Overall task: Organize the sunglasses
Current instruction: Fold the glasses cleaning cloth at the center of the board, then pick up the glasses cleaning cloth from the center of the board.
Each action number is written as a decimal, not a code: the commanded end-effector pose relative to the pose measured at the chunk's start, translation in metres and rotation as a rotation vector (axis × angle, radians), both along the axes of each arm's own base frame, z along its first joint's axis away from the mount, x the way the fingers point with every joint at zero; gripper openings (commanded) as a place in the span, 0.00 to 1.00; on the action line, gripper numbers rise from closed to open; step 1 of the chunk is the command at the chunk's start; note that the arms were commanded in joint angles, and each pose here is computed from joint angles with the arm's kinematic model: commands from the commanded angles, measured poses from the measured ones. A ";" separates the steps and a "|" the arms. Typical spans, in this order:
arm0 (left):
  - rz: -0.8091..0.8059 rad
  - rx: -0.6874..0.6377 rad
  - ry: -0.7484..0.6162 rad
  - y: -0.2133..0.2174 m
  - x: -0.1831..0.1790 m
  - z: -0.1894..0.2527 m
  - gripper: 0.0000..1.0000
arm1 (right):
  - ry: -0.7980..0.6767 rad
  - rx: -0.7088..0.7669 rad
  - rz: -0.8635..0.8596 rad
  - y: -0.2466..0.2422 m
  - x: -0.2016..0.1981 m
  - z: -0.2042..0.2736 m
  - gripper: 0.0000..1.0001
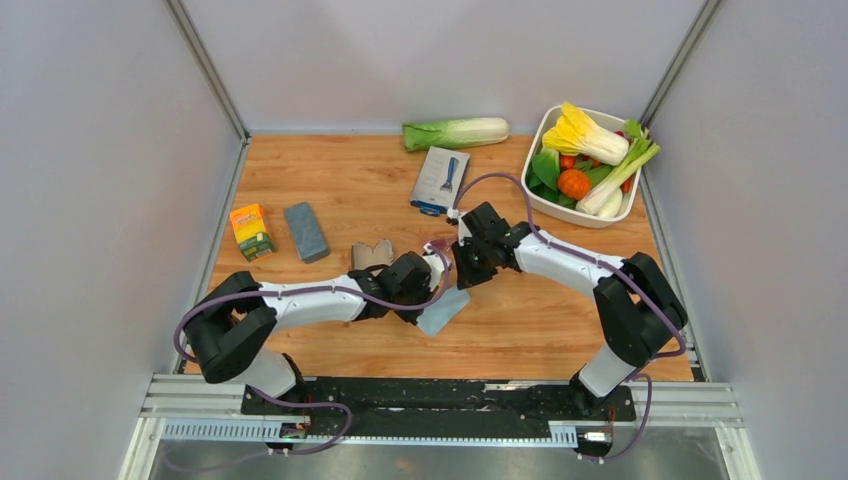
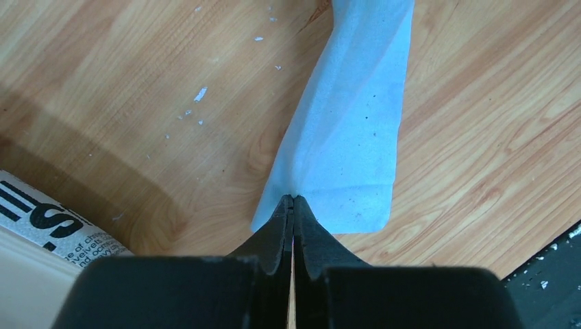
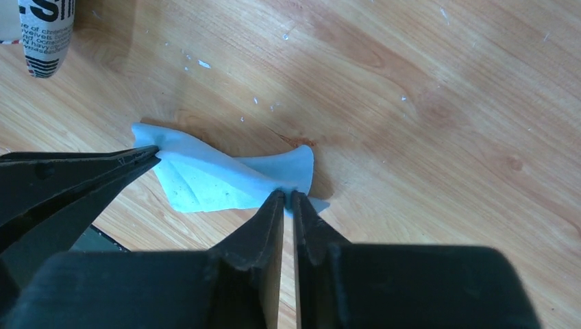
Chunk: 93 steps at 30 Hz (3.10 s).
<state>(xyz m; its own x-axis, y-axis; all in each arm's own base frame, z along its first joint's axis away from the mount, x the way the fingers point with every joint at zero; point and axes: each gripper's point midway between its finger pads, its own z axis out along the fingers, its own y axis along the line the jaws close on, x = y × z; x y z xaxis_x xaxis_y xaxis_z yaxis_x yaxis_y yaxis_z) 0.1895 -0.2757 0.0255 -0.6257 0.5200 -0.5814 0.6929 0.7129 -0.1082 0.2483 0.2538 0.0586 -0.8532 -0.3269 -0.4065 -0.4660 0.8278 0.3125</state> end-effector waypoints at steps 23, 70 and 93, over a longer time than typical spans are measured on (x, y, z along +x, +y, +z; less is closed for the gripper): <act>-0.126 -0.096 0.102 -0.025 -0.021 0.024 0.00 | 0.161 0.162 -0.259 0.029 0.007 0.012 0.41; -0.184 -0.095 0.129 -0.034 -0.040 0.009 0.00 | 0.201 0.095 -0.474 0.016 0.000 -0.001 0.31; -0.175 -0.080 0.120 -0.034 -0.037 0.015 0.00 | 0.189 0.111 -0.461 0.012 -0.006 0.011 0.00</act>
